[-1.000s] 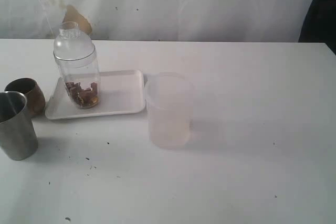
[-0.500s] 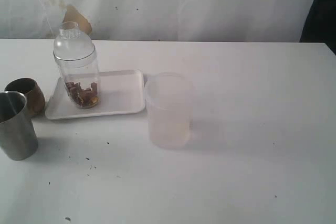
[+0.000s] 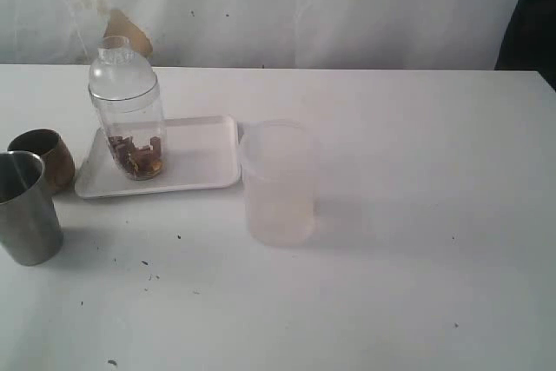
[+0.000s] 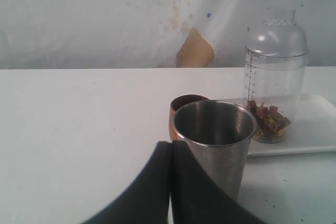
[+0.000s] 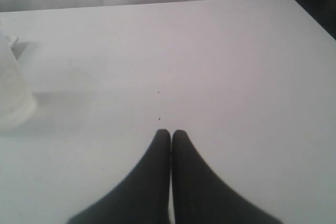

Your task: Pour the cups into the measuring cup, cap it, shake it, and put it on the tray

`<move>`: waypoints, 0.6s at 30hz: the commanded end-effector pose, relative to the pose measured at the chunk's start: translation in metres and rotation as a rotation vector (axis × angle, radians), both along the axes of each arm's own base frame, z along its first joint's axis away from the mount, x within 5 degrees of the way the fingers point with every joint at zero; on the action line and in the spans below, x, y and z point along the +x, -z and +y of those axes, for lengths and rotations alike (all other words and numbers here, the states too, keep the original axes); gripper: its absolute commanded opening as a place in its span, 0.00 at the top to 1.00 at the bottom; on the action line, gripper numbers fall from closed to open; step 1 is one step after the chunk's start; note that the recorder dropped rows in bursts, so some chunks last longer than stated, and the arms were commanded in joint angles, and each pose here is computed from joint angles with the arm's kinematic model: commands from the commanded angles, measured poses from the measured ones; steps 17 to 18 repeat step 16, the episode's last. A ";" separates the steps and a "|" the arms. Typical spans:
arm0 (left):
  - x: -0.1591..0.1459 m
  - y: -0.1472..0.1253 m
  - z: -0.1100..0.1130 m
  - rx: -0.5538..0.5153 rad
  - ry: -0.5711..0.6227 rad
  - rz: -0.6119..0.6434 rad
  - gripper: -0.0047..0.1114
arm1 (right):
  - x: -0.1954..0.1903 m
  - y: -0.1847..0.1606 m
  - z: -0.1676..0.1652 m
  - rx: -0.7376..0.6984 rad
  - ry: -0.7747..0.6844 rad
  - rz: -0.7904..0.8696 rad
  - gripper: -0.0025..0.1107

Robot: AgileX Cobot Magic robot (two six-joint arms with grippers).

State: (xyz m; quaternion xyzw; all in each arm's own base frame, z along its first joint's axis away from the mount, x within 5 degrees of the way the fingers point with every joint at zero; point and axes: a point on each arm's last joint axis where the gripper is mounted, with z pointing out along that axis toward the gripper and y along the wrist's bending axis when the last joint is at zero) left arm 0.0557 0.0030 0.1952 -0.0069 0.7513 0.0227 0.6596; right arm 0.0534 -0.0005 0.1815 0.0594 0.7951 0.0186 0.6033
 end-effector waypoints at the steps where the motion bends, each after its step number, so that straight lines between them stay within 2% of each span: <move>1: 0.000 0.002 0.000 -0.012 0.002 0.001 0.96 | 0.000 0.001 0.000 -0.008 0.004 -0.005 0.98; 18: 0.000 0.002 0.000 -0.012 0.002 0.001 0.96 | 0.000 0.000 0.000 0.010 0.008 -0.006 0.98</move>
